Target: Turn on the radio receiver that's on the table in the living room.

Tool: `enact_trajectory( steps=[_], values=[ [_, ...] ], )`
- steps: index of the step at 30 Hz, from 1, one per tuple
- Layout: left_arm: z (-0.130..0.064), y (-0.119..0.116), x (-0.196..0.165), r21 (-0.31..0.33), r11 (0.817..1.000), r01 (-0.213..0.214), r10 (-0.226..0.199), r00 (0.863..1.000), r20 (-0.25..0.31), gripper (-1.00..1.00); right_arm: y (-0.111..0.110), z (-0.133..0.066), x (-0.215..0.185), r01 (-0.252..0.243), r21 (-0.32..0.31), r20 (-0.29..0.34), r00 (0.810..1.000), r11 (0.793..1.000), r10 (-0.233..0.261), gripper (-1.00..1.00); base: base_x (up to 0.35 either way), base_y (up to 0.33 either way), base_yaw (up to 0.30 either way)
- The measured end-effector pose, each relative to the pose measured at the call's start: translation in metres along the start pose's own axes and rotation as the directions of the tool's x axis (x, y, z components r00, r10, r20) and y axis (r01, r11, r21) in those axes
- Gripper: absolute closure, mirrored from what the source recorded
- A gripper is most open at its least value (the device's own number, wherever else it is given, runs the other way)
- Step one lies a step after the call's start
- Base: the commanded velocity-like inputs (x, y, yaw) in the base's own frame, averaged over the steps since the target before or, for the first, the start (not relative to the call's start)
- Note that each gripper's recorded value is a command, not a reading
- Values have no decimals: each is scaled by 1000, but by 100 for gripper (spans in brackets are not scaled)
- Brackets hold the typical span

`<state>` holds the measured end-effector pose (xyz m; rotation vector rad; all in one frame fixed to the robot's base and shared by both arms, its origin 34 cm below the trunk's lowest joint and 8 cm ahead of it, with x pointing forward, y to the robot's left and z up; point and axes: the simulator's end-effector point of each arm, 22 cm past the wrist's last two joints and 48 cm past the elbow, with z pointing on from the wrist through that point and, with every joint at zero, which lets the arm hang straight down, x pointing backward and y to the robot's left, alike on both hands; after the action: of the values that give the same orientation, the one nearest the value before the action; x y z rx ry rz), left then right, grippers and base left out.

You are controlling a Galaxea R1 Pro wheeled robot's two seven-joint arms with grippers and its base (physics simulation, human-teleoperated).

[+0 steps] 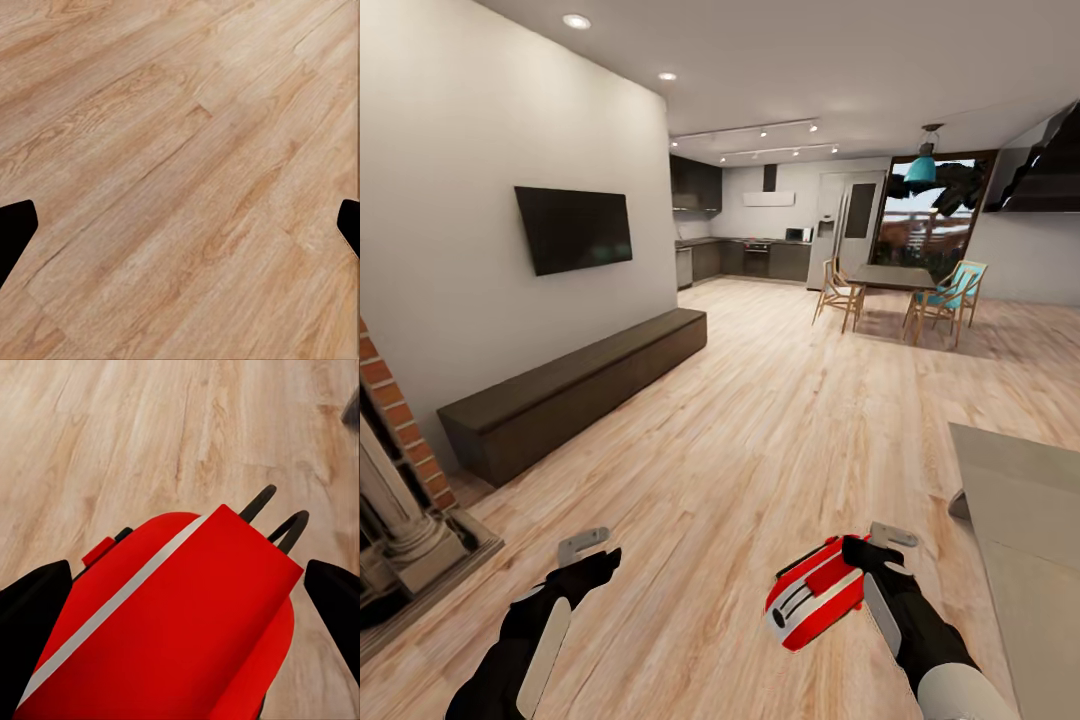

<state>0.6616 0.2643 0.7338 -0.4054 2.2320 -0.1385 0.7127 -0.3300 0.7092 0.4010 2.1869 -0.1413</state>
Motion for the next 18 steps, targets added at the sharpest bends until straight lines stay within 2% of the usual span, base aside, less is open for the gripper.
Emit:
enact_trajectory(
  steps=[3, 6, 14, 16, 18],
  values=[
    [0, 0, -3, 1, 1000, 4, -4, 1000, 14, -100, -11, 1, 1, -36, 20, -5, 999, 999, 36, 100, 79, -39, 0],
    [0, -1, -10, 3, 1000, 9, -9, 999, 47, -100, -14, 1, 1, -47, 27, -6, 999, 999, 48, 100, 20, -10, 0],
    [-1, 0, -15, 0, 1000, 11, -11, 998, 64, -100, -19, 2, 2, -74, 29, -10, 997, 997, 74, 100, 1, -1, 0],
    [-1, 0, -15, -1, 1000, 11, -11, 998, 64, -100, -29, 3, 3, -112, 46, -14, 994, 993, 113, 100, 0, 0, 0],
    [-1, 1, -15, -2, 1000, 12, -12, 998, 64, -100, -48, 4, 7, -219, 75, -22, 975, 973, 221, 100, 0, 0, 0]
  ],
)
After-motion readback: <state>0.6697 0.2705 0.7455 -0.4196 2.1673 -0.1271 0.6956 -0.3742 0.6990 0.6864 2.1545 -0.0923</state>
